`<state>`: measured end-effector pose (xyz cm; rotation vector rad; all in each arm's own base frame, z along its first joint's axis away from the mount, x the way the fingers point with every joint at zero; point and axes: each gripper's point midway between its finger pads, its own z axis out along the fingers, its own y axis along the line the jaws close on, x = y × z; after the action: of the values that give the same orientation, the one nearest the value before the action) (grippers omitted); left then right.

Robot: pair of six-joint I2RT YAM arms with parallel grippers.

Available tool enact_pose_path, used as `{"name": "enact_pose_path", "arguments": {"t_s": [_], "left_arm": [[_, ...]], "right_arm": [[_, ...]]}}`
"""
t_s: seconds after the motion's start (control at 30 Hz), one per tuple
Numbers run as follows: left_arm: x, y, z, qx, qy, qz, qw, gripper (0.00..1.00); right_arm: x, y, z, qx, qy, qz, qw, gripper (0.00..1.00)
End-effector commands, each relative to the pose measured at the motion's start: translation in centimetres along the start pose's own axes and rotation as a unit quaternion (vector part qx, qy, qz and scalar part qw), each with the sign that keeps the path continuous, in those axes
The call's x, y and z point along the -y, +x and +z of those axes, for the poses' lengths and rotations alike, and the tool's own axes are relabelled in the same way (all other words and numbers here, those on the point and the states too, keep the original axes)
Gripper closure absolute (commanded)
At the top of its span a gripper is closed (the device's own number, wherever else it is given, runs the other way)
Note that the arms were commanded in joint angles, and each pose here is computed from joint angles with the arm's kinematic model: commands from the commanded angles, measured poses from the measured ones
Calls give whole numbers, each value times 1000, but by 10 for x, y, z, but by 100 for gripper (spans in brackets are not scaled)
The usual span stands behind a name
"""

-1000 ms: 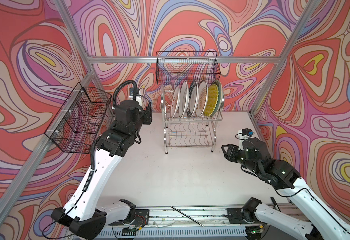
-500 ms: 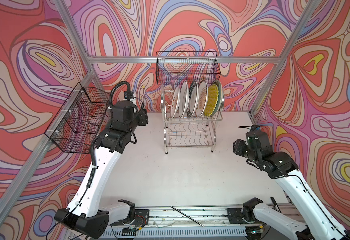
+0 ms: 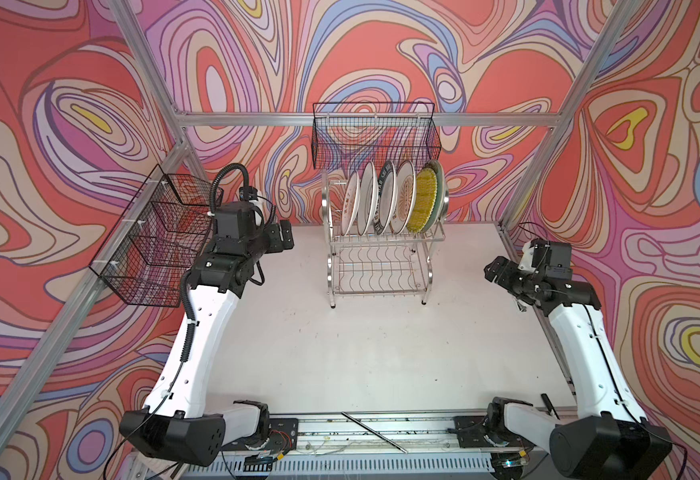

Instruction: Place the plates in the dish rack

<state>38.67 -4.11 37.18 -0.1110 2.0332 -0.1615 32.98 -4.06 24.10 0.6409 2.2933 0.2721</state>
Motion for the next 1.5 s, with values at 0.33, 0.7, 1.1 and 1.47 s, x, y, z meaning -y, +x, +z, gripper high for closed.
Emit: {"name": "enact_pose_path", "arguments": {"t_s": [0.33,0.7,1.1,1.47], "left_arm": [[-26,26,12,-56,-13,-19,998,0],[-66,58,51,-48,-92,33,994,0],[-86,141,116,-70,-64,29,995,0],[-109,194,125,6,-73,19,997,0]], "right_arm": [[50,-22,-4,-10,121,-16,992,2],[46,-52,12,70,95,4,993,1],[72,-51,48,113,94,-1,989,2],[102,-37,70,121,121,-5,985,2]]}}
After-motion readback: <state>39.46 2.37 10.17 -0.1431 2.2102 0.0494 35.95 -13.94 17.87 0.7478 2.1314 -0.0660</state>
